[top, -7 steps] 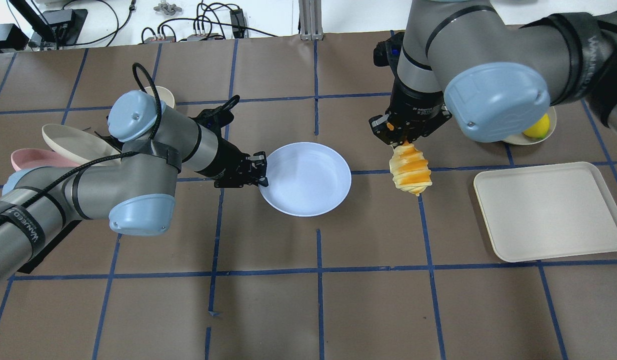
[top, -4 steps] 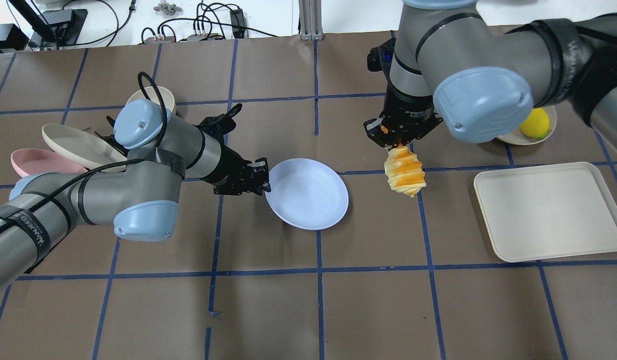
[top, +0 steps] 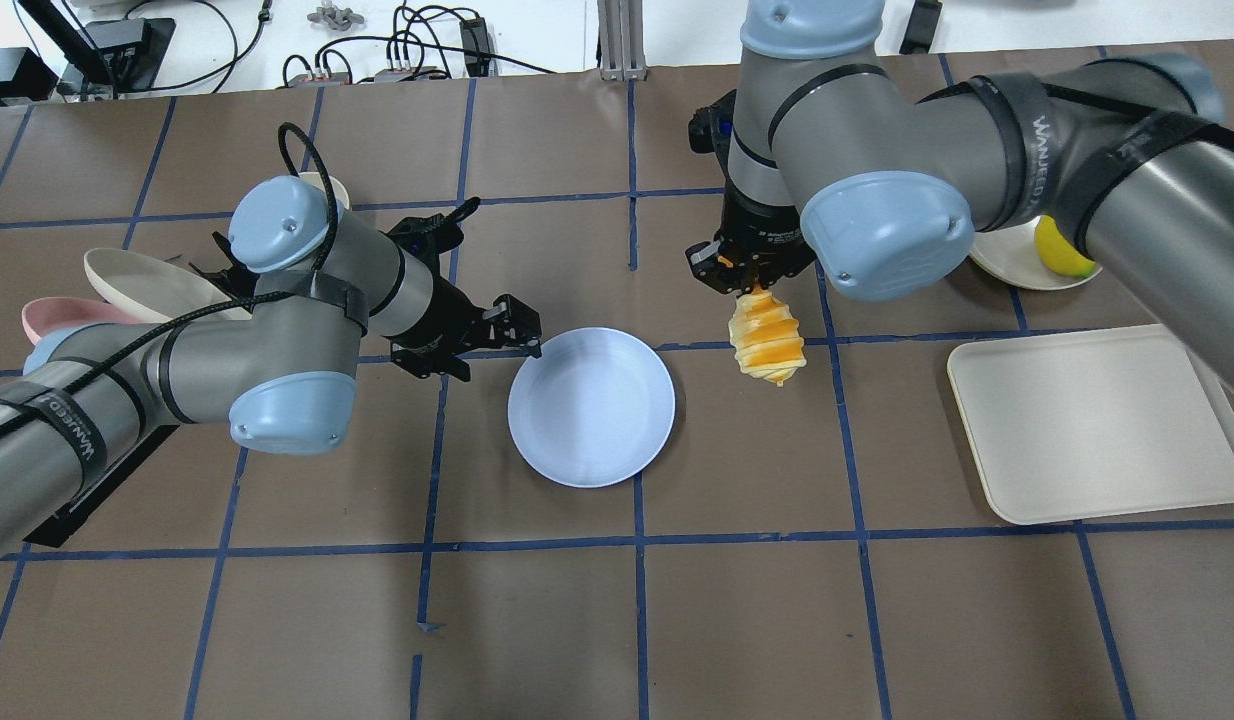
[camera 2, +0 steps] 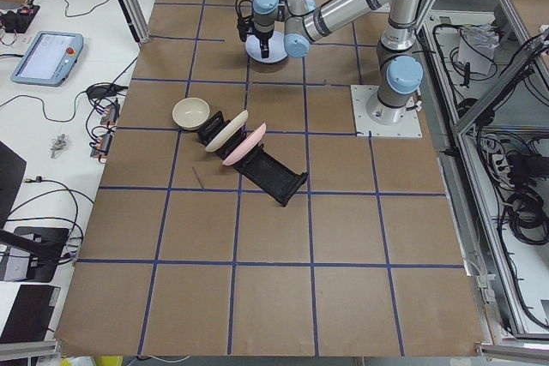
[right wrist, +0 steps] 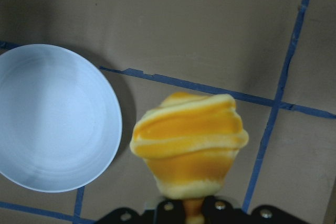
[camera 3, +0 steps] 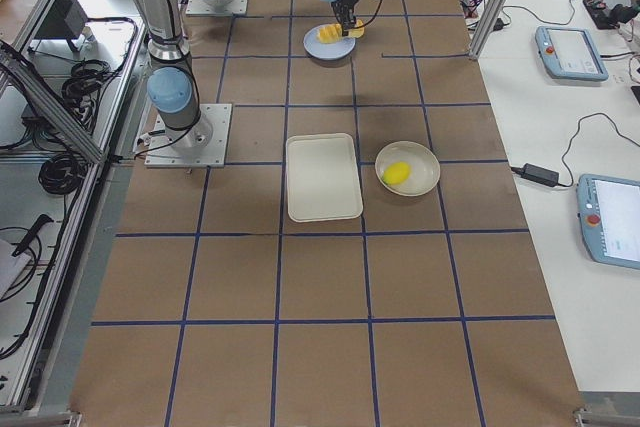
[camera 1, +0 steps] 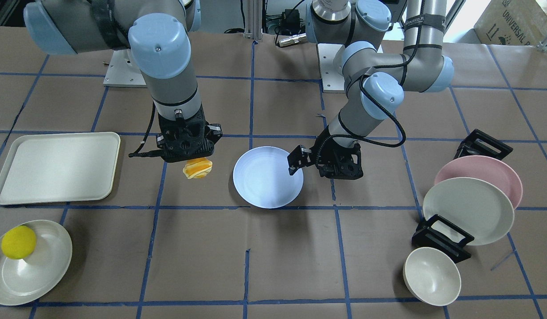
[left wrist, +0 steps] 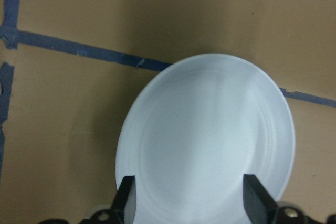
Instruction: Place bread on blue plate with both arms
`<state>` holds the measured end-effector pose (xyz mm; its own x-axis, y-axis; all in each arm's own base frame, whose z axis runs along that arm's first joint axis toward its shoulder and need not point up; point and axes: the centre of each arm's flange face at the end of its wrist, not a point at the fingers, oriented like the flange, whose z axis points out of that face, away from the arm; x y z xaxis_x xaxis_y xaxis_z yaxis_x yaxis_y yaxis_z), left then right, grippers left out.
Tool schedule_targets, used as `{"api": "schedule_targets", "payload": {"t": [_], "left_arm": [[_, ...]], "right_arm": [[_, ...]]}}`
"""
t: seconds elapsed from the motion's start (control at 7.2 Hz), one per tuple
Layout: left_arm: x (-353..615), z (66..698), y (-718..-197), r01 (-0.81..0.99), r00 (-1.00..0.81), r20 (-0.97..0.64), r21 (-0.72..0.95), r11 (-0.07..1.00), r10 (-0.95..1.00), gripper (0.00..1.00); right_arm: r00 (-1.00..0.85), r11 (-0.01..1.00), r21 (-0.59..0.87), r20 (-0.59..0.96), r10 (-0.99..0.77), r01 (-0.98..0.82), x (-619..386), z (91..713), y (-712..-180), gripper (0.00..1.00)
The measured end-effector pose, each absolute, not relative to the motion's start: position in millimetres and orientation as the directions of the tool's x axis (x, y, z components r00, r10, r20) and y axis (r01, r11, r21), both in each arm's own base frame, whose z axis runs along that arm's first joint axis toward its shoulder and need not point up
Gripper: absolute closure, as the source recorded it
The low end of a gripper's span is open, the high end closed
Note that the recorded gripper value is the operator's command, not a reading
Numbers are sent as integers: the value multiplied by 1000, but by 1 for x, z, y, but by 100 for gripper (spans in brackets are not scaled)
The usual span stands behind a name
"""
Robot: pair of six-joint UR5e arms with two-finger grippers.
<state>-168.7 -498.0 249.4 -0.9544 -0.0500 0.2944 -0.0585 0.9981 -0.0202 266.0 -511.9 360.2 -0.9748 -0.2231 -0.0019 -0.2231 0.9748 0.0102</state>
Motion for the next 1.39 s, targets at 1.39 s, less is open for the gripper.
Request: {"api": "schedule_targets", "payload": {"t": [1.39], "left_arm": [[-82,504,-525,-140,-981,115,151,979,-158,0]], "right_arm": [[-955,955,26,11,-296,-295,407,229,-487,92]]}}
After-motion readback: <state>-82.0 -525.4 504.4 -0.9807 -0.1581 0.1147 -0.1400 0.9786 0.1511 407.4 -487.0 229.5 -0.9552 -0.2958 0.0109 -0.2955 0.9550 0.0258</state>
